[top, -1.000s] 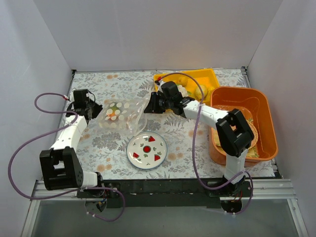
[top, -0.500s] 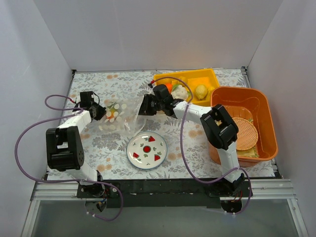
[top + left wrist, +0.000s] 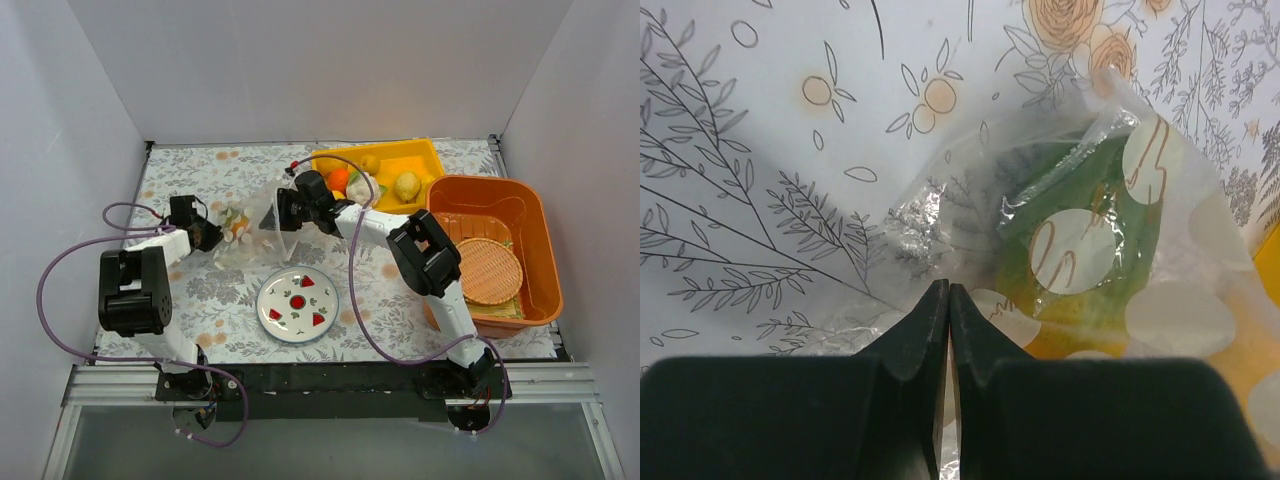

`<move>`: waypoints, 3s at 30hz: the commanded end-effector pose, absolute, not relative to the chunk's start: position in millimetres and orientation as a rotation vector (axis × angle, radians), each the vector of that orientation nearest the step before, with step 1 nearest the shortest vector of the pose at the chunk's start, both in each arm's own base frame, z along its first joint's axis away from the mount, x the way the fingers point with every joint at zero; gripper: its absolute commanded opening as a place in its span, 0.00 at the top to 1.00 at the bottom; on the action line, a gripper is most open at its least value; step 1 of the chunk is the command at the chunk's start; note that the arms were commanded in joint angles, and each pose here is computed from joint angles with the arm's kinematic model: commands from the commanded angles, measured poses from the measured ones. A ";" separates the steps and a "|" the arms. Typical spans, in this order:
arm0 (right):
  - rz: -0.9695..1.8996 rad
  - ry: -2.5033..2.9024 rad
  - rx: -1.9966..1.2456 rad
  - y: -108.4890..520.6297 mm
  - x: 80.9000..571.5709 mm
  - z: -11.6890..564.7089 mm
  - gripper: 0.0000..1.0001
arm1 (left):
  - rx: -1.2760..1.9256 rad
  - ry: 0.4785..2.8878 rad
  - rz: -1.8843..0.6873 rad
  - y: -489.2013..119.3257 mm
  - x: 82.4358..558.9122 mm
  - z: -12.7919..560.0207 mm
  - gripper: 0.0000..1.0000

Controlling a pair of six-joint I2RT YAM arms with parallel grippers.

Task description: Open the zip-top bag and remove the fake food

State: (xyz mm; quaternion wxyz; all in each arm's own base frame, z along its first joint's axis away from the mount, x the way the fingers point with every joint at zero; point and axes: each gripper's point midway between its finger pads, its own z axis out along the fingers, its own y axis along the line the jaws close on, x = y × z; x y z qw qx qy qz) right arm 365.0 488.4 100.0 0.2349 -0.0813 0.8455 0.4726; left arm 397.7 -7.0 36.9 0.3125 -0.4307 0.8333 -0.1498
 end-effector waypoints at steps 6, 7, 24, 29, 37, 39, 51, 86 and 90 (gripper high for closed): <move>1.304 2.195 -0.304 521.3 386.3 111.4 0.50 | -1.079 2.206 -0.393 -20.0 370.6 61.6 1.00; 1.295 2.188 -0.312 520.3 387.7 109.1 0.49 | -1.075 2.184 -0.349 -13.0 370.8 70.0 1.00; 1.330 2.126 -0.452 536.2 391.2 95.5 0.30 | -1.073 2.162 -0.281 0.2 447.2 65.7 0.86; 1.318 2.135 -0.499 544.2 388.8 88.4 0.28 | -1.089 2.195 -0.339 -12.3 439.1 50.6 0.91; 1.292 2.151 -0.493 546.2 392.0 80.7 0.26 | -1.059 2.246 -0.417 -29.4 437.1 36.8 0.93; 1.290 2.140 -0.496 551.0 396.3 81.9 0.25 | -1.034 2.248 -0.446 -34.2 440.7 36.5 0.93; 1.308 2.157 -0.500 559.1 397.5 71.9 0.32 | -0.943 2.294 -0.560 -70.8 435.4 29.3 1.00; 0.729 2.189 -0.457 325.3 401.5 224.0 0.85 | -1.173 2.285 -0.036 34.8 431.6 15.6 1.00; 0.564 2.215 -0.339 274.4 428.8 223.1 0.85 | -1.131 2.257 -0.092 32.2 445.2 37.4 1.00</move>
